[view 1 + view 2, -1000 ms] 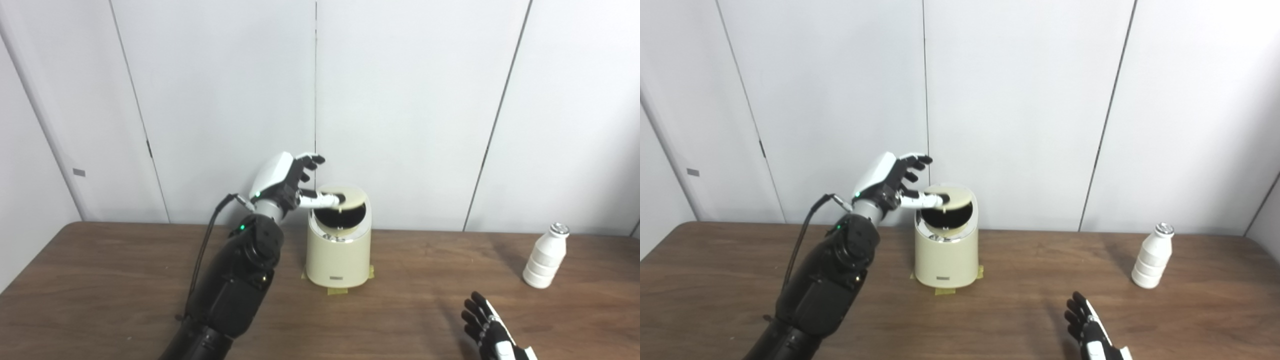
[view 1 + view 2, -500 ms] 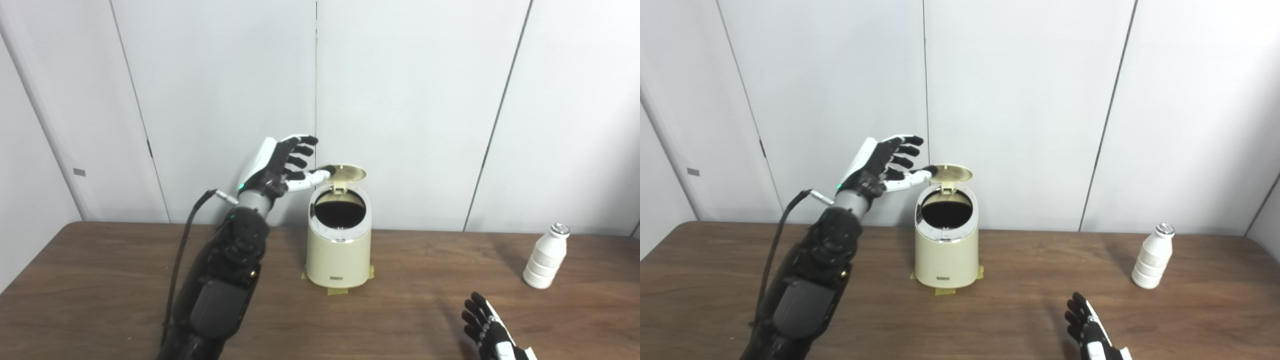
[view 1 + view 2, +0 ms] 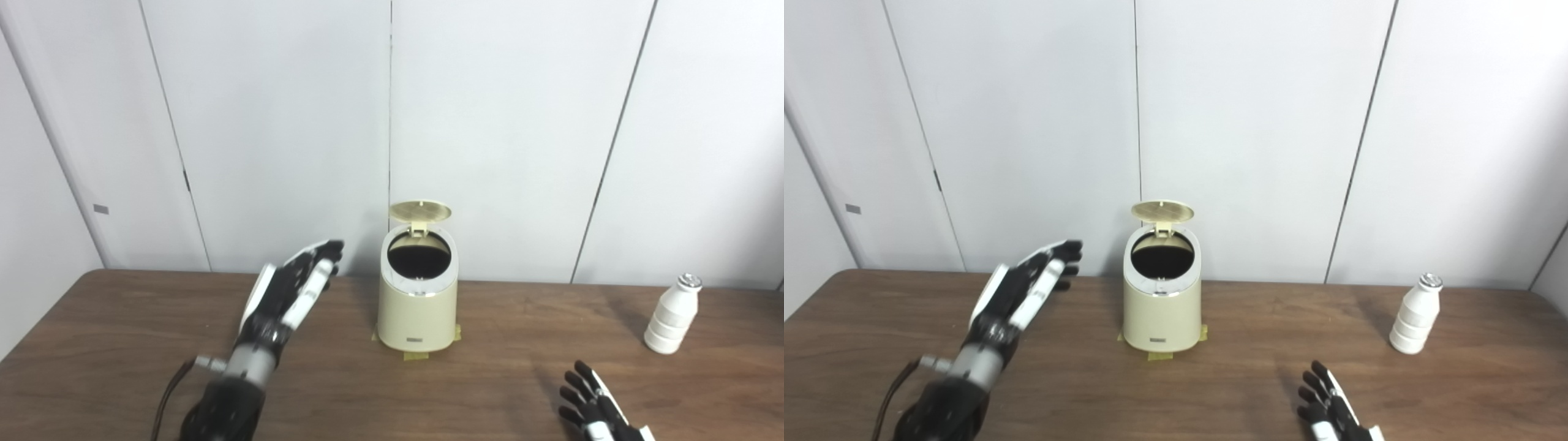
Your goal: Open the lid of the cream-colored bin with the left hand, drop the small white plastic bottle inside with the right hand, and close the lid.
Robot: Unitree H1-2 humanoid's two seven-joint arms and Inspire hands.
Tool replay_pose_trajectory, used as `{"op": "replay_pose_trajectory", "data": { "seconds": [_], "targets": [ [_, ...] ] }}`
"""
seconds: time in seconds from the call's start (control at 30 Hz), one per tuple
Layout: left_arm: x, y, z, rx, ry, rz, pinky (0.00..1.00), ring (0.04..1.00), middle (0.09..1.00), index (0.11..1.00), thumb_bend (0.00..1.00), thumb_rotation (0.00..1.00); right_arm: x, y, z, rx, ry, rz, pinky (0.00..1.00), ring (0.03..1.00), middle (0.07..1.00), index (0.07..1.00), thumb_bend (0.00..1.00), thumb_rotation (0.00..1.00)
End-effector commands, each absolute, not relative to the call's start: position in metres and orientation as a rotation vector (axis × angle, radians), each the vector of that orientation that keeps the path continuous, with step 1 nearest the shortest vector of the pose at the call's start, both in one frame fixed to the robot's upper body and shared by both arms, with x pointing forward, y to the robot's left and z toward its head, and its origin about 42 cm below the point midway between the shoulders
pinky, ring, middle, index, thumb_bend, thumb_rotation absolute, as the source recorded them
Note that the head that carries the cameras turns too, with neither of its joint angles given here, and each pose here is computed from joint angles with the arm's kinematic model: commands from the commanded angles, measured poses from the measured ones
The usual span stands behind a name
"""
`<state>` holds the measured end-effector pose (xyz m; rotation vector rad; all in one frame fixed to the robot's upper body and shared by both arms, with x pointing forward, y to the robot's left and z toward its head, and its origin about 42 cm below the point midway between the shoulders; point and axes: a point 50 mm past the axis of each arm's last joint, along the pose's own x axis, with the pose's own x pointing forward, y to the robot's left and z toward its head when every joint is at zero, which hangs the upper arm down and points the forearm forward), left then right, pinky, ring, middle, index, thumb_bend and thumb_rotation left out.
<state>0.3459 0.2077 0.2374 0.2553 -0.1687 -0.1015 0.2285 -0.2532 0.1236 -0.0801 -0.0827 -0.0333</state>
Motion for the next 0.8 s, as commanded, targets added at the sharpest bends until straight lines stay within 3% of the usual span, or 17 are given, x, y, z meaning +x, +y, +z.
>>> {"op": "replay_pose_trajectory", "data": {
  "seconds": [0.0, 0.1, 0.2, 0.33, 0.5, 0.6, 0.77],
  "targets": [
    [0.335, 0.205, 0.253, 0.23, -0.277, -0.088, 0.8, 0.826, 0.845, 0.865, 0.37, 0.88, 0.186, -0.257, 0.113, -0.057, -0.014, -0.054, 0.83, 0.912, 0.937, 0.953, 0.57, 0.58],
    [0.315, 0.21, 0.238, 0.218, -0.254, -0.077, 0.81, 0.837, 0.86, 0.881, 0.39, 0.89, 0.189, -0.262, 0.121, -0.065, -0.035, -0.071, 0.82, 0.922, 0.943, 0.954, 0.6, 0.51],
    [0.299, 0.214, 0.226, 0.208, -0.237, -0.072, 0.82, 0.839, 0.864, 0.897, 0.39, 0.91, 0.19, -0.266, 0.128, -0.082, -0.054, -0.095, 0.74, 0.892, 0.928, 0.936, 0.6, 0.39],
    [0.281, 0.217, 0.211, 0.145, -0.193, -0.046, 0.85, 0.861, 0.877, 0.909, 0.44, 0.87, 0.191, -0.276, 0.138, -0.113, -0.077, -0.122, 0.73, 0.894, 0.931, 0.931, 0.6, 0.26],
    [0.271, 0.215, 0.196, 0.108, -0.156, -0.018, 0.88, 0.878, 0.89, 0.914, 0.45, 0.87, 0.196, -0.298, 0.145, -0.174, -0.117, -0.144, 0.71, 0.872, 0.921, 0.93, 0.64, 0.2],
    [0.267, 0.216, 0.19, 0.107, -0.137, -0.015, 0.87, 0.879, 0.895, 0.917, 0.48, 0.88, 0.198, -0.311, 0.151, -0.199, -0.143, -0.159, 0.76, 0.87, 0.917, 0.934, 0.67, 0.17],
    [0.269, 0.222, 0.19, 0.118, -0.139, -0.026, 0.89, 0.888, 0.909, 0.928, 0.48, 0.87, 0.201, -0.323, 0.164, -0.227, -0.149, -0.203, 0.73, 0.825, 0.896, 0.886, 0.79, 0.26]
  ]
}}
